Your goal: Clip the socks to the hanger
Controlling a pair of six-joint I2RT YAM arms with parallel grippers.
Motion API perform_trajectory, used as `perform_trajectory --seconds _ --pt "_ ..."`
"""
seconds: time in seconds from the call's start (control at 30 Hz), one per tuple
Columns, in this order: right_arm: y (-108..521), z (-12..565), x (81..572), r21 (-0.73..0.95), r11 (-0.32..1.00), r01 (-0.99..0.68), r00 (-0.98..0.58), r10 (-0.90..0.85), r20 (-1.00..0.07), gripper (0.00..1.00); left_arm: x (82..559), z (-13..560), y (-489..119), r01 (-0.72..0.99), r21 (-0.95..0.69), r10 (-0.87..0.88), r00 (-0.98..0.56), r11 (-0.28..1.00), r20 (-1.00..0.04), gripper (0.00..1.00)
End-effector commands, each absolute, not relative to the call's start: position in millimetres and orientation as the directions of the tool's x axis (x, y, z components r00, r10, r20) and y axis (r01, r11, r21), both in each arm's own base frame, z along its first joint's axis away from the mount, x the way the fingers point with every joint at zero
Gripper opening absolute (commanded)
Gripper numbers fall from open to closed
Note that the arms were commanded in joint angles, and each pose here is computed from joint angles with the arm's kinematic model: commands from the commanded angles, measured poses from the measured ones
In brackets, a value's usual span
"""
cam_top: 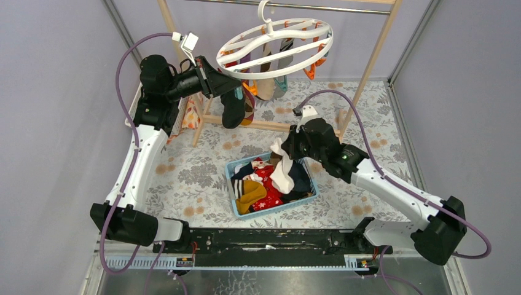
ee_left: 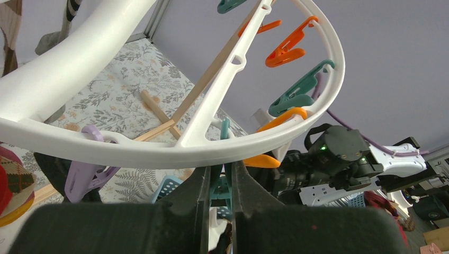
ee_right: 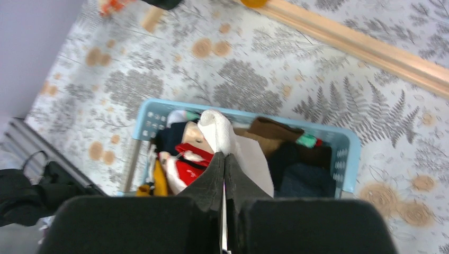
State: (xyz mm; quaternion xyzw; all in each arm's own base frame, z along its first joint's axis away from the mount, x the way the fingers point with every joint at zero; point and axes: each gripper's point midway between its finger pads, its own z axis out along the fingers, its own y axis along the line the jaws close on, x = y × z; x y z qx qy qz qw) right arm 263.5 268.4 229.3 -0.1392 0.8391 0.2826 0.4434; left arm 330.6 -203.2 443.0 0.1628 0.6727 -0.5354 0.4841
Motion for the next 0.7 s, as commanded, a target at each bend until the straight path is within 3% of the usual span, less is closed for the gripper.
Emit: perform_trajectory --seconds 0.0,0.4,0.53,0.67 --pt "288 291 252 0.436 0.667 -0.604 -0.503 0.105 -0.858 0.0 322 453 -202 0.765 -0.534 -0.284 -0.455 0.36 -0.844 0.03" --pt "312 390 198 0.563 0.29 -0.774 -0.488 0.292 -0.822 0.0 318 458 -201 0.769 -0.53 -0.29 -0.449 0.356 -0.845 0.03" --pt "310 401 198 0.563 0.275 -0.779 -0.477 0.322 -0.818 0.0 316 460 -202 0.772 -0.529 -0.291 -0.446 0.354 -0.846 0.03" --pt "306 399 212 0.486 0.368 -0.793 -0.399 0.29 -0.87 0.0 315 460 -201 0.772 -0.528 -0.291 -0.446 0.353 -0.846 0.03"
